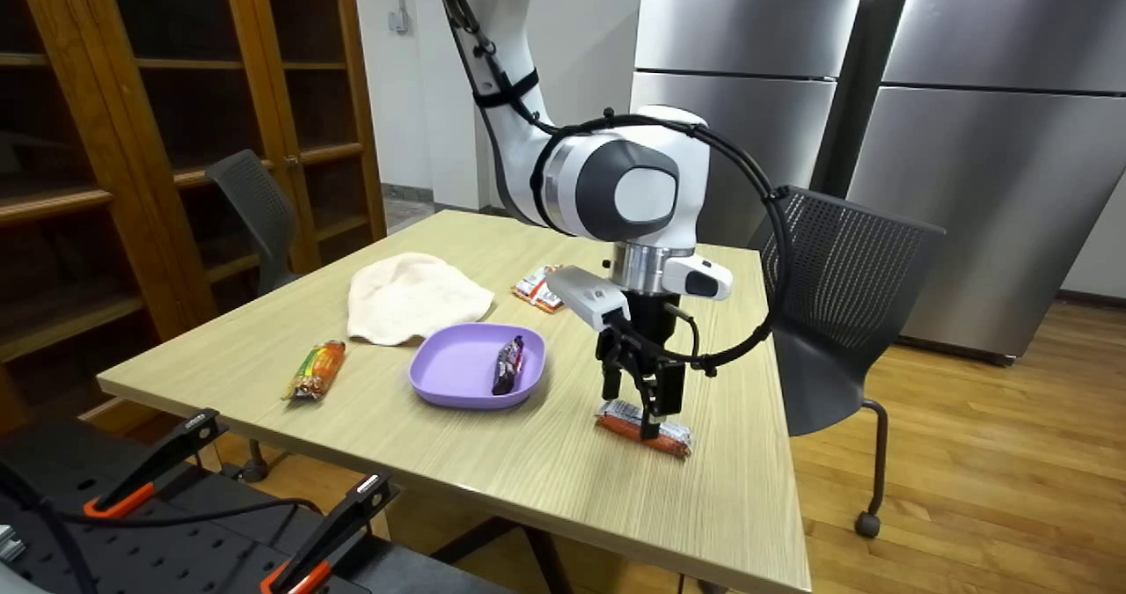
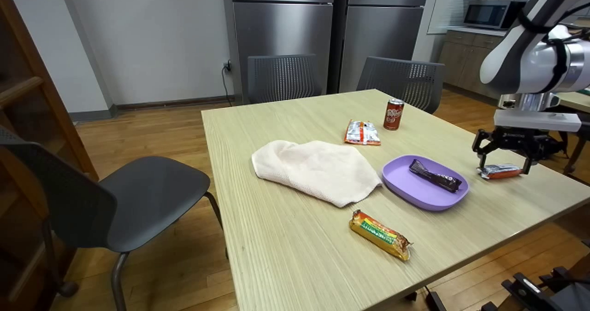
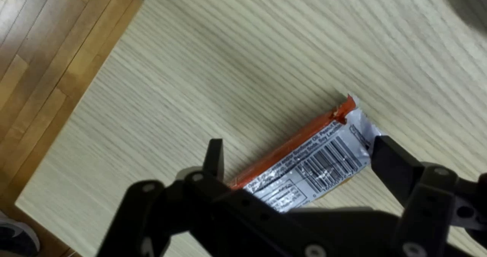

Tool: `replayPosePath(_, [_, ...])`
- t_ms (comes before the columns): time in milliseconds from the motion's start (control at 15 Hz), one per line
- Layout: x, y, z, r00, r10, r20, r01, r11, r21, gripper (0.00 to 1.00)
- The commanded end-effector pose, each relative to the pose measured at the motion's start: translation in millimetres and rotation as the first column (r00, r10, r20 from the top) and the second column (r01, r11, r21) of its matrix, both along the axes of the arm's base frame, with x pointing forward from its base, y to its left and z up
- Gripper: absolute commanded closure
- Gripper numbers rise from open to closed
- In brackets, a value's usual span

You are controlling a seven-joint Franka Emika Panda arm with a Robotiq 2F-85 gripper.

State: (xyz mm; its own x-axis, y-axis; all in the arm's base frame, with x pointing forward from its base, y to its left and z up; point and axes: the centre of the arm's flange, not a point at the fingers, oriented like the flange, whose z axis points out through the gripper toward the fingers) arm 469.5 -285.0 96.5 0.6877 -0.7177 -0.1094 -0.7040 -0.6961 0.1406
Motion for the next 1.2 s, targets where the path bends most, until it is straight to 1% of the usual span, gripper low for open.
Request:
replayPosePath(0, [8.2, -8.0, -3.0, 0.995, -0.102, 0.017, 0.102, 0.995, 0.025, 0.0])
replayPosePath(133, [10.0, -11.0, -4.6, 0.991, -0.13, 0.025, 0.129, 0.991, 0.04, 0.0])
replayPosePath(600, [12.8, -22.4, -11.6, 0.98, -0.197, 0.029, 0.196, 0.979, 0.053, 0.0])
replayPosePath(667, [13.1, -23.5, -12.6, 0.979, -0.203, 0.03, 0.201, 0.978, 0.055, 0.25])
replayPosePath(733, [13.3, -24.1, -12.8, 0.978, -0.206, 0.031, 0.204, 0.977, 0.058, 0.28])
replayPosePath(800, [13.6, -24.6, -12.7, 0.978, -0.208, 0.033, 0.206, 0.977, 0.057, 0.34])
replayPosePath(867, [13.8, -25.0, -12.7, 0.977, -0.209, 0.034, 0.207, 0.977, 0.057, 0.44])
replayPosePath(1133, [15.7, -23.8, -7.7, 0.979, -0.199, 0.043, 0.196, 0.979, 0.053, 0.75])
